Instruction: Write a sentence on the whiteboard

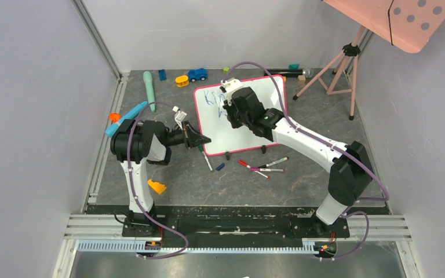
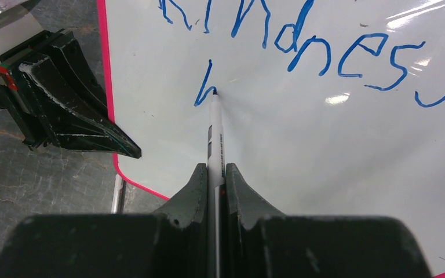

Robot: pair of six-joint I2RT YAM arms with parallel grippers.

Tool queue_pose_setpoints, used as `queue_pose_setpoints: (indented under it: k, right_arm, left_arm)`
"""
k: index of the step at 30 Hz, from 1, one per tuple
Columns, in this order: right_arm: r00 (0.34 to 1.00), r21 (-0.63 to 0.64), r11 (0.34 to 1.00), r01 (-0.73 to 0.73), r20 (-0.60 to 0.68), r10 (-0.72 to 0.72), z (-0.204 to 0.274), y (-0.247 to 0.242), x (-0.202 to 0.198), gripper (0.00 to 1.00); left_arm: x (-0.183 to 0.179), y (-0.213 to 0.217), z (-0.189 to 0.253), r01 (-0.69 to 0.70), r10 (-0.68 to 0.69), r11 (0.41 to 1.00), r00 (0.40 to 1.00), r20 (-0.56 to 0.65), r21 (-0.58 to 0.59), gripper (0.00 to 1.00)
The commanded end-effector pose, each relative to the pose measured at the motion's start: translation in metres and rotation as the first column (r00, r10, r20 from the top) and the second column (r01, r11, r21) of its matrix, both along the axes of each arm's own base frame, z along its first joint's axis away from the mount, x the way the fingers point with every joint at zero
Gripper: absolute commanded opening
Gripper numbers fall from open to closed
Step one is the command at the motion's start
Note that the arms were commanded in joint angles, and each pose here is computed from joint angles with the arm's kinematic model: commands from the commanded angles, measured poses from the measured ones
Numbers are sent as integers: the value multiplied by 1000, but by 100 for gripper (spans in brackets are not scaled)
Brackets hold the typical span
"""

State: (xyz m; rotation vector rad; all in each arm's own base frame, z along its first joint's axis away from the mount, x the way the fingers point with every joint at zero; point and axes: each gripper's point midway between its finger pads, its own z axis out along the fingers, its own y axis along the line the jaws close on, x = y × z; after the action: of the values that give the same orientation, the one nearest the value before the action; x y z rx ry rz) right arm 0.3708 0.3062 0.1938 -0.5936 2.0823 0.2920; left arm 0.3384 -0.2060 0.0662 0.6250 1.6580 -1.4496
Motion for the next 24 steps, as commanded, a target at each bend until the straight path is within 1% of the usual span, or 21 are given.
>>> queue_pose_setpoints:
  k: [1, 11, 24]
  right_arm:
    - [1000, -24, 999, 27, 5, -27, -2, -14, 3, 0]
    - [999, -10, 1000, -25, -27, 25, -11, -3, -1, 0]
    - [999, 47, 998, -50, 3, 50, 4, 6, 0, 0]
  left_arm:
    - [8, 5, -8, -36, 27, 998, 982, 189, 43, 3]
    - [9, 6, -8, -37, 28, 998, 981, 190, 43, 3]
    - [9, 5, -7, -36, 27, 998, 981, 193, 43, 3]
